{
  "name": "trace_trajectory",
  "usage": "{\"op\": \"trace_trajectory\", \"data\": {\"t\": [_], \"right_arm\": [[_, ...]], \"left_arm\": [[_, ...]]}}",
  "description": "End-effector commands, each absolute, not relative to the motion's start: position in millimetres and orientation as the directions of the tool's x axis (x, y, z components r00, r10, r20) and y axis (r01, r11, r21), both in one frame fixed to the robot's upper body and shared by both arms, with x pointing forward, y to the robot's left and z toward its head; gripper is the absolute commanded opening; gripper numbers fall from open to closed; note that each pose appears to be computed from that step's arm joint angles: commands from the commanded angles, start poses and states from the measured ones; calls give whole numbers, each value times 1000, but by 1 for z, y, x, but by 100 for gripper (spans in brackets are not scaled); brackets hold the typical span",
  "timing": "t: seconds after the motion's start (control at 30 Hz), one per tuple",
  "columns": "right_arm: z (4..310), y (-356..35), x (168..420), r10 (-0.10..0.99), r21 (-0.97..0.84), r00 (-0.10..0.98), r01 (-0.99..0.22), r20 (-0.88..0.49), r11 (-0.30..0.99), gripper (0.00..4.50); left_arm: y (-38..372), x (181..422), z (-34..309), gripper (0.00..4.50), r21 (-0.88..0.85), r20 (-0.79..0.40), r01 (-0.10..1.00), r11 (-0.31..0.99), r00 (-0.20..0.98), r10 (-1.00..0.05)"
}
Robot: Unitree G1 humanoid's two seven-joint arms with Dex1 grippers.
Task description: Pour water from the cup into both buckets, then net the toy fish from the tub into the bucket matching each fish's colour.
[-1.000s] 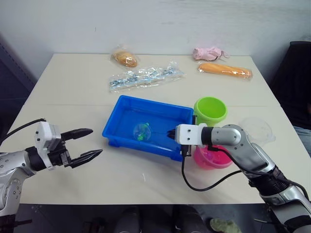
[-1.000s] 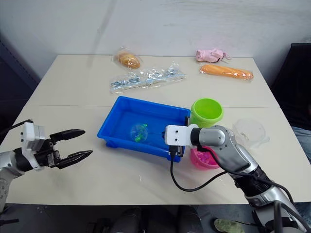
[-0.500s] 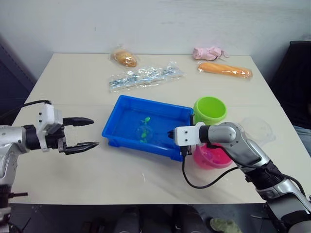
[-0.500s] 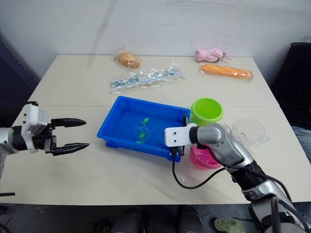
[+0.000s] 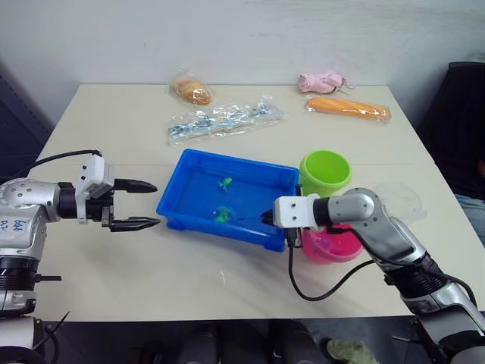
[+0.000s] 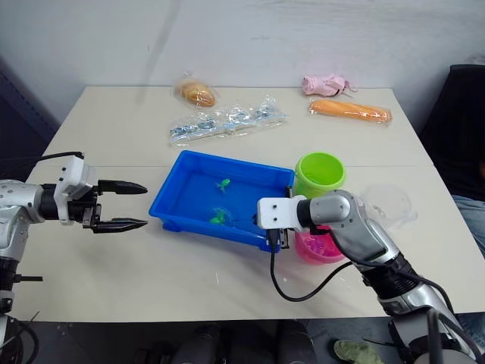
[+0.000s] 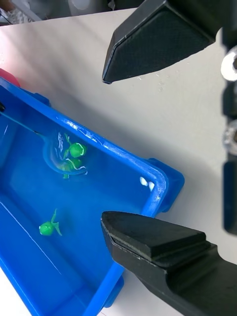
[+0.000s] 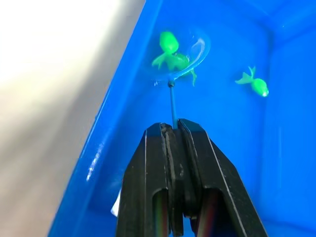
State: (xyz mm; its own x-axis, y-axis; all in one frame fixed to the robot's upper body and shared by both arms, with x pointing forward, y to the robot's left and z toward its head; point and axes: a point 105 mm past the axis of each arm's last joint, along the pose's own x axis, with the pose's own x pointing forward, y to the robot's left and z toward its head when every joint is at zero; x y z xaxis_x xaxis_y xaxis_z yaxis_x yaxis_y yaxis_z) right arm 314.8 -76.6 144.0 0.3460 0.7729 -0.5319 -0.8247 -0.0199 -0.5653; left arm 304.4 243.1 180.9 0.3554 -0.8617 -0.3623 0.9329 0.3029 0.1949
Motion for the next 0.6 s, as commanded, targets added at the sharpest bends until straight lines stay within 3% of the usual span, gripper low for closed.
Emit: {"op": "trace_trajectory", "data": {"t": [0.03,0.37,0.6], "right_arm": [[163,-81,314,800,-561,359,-827,-481,34,0],[184,-88,309,851,-384,351,-902,-390,196,0],[195,-108,308,861,-314,392,-903,-325,293,0]], "left_arm": [[242,305,188,446,227,-343,930,288,353,-870],[243,290,188,446,216,-285,926,308,362,-888],[231,290,199,446,219,-155,905,365,402,-902]]}}
